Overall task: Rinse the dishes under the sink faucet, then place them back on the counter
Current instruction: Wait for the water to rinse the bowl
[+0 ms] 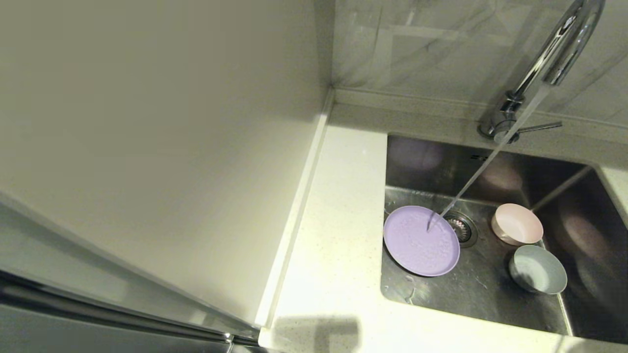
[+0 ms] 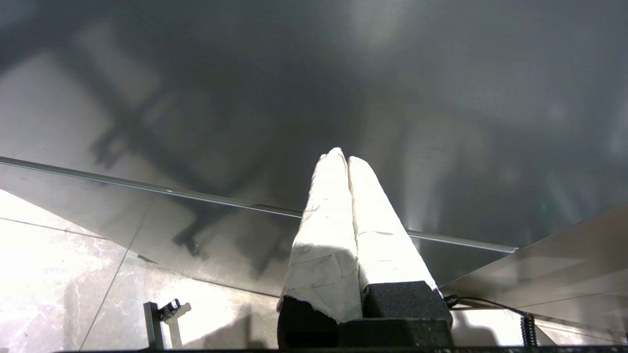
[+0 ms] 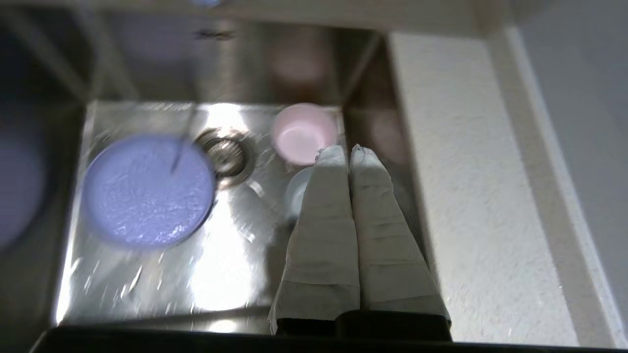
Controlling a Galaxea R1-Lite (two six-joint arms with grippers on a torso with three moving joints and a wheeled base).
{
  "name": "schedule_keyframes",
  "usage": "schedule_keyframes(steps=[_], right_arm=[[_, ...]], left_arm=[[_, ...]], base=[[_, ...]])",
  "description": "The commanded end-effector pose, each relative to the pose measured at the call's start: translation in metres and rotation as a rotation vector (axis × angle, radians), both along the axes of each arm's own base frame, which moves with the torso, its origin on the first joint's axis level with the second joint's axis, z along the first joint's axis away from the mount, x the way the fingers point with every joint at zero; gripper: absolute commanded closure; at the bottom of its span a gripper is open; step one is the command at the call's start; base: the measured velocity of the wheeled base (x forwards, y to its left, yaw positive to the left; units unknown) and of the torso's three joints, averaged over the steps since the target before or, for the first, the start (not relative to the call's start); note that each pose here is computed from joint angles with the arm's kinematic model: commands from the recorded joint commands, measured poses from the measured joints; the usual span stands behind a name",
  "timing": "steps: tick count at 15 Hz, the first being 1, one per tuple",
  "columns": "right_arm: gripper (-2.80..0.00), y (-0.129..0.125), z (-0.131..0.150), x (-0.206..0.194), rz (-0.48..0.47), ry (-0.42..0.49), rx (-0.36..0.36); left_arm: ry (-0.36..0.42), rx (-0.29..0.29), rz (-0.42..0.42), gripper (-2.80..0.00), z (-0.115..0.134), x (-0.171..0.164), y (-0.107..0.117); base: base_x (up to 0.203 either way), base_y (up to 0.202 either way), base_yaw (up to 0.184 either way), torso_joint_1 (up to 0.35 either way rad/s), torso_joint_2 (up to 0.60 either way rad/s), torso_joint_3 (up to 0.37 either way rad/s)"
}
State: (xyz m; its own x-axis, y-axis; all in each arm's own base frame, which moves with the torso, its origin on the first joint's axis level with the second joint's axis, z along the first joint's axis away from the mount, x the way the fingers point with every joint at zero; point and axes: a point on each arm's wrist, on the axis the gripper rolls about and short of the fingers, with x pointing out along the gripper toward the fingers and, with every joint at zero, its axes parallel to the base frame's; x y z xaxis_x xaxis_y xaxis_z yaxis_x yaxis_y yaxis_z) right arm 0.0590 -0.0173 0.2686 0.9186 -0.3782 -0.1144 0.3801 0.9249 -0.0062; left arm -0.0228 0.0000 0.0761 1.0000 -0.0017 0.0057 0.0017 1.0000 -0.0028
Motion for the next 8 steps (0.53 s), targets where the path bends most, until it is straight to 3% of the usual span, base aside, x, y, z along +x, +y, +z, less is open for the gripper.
schedule_keyframes(steps=[1,4,8], right_arm=[[0.00,0.013,-0.026,-0.057,0.098,-0.112,-0.045],[0.00,0.014,-0.060,-0.095,0.208,-0.096,-0.050],[0.00,0.013,-0.108,-0.123,0.237,-0.063,-0.020]], left_arm=[[0.003,0.000,0.000,0.00,-0.001,0.000,0.000],[0.002,0.000,0.000,0.00,-0.001,0.000,0.000],[0.003,0.000,0.000,0.00,-0.001,0.000,0.000]], base=[[0.000,0.000,0.000,0.000,0.00,0.000],[0.000,0.000,0.000,0.000,0.00,0.000],[0.000,0.000,0.000,0.000,0.00,0.000]])
